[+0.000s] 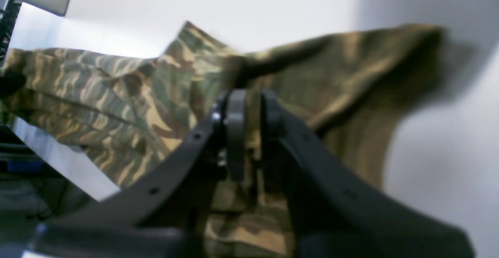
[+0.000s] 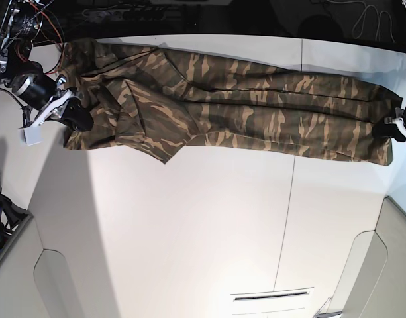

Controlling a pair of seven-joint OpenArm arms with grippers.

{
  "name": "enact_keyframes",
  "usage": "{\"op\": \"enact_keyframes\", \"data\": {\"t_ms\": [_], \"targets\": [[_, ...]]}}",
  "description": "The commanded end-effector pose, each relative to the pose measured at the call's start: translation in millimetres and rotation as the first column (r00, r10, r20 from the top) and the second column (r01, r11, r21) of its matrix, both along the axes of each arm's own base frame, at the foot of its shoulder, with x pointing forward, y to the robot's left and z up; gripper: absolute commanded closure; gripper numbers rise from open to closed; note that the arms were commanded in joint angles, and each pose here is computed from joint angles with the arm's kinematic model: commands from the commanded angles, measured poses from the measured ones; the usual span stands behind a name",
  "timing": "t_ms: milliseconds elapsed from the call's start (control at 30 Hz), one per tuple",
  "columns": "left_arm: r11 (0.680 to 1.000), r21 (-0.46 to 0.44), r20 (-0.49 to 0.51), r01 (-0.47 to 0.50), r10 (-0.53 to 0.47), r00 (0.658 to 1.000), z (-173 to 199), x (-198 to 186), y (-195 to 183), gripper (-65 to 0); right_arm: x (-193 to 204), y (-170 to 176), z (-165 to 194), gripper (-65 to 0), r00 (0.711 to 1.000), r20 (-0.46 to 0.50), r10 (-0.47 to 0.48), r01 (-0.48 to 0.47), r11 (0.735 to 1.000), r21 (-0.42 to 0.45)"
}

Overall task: Fold the T-shirt properly
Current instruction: 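Grasp the folded strip's end with the left gripper and lift it toward the right gripper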

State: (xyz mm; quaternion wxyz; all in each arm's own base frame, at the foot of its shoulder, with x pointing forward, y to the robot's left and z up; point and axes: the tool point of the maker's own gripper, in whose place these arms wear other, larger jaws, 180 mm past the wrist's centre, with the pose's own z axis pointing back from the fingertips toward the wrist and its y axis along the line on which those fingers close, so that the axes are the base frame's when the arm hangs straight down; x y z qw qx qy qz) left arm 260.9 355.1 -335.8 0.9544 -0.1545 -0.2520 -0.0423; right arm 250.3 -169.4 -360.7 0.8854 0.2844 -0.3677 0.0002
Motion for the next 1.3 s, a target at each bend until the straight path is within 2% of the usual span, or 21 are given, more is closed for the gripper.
{"op": "enact_keyframes", "data": {"t_ms": [0, 133, 300, 533, 700, 933, 1033, 1267], "targets": [[0.999, 0.021, 0.066, 0.025, -0.027, 0.997, 23, 12, 1, 0.0, 7, -3, 13, -7.7, 0.999, 0.051, -0.002, 0.002, 1.000, 0.002], [0.993, 0.067, 0.090, 0.092, -0.098, 0.991, 39, 16, -21, 0.0, 8, -3, 14, -7.7, 0.999, 0.054, -0.003, 0.003, 1.000, 0.004], [0.966, 0.139, 0.154, 0.217, -0.237, 0.959, 58, 23, -64, 0.0, 8, -3, 14, -7.7, 0.998, 0.058, -0.007, 0.006, 1.000, 0.006], [0.914, 0.200, 0.166, 0.353, -0.387, 0.907, 46, 19, -129, 0.0, 7, -6, 10, -7.7, 0.999, 0.045, -0.006, 0.007, 1.000, -0.023], [0.885, 0.333, 0.190, 0.326, -0.401, 0.896, 37, 29, -153, 0.0, 8, -6, 10, -7.7, 0.999, 0.048, -0.008, 0.009, 1.000, -0.024], [0.842, 0.485, 0.166, 0.236, -0.354, 0.921, 22, 35, -161, 0.0, 10, -8, 11, -7.7, 0.998, 0.061, -0.018, 0.020, 0.999, -0.030], [0.831, 0.502, 0.150, 0.241, -0.357, 0.922, 12, 32, -175, 0.0, 12, -12, 11, -7.7, 0.997, 0.075, -0.031, 0.035, 0.998, -0.053], [0.838, 0.465, 0.132, 0.286, -0.385, 0.913, -5, 18, -212, 0.0, 15, -15, 12, -7.7, 0.995, 0.091, -0.043, 0.049, 0.997, -0.067]]}}
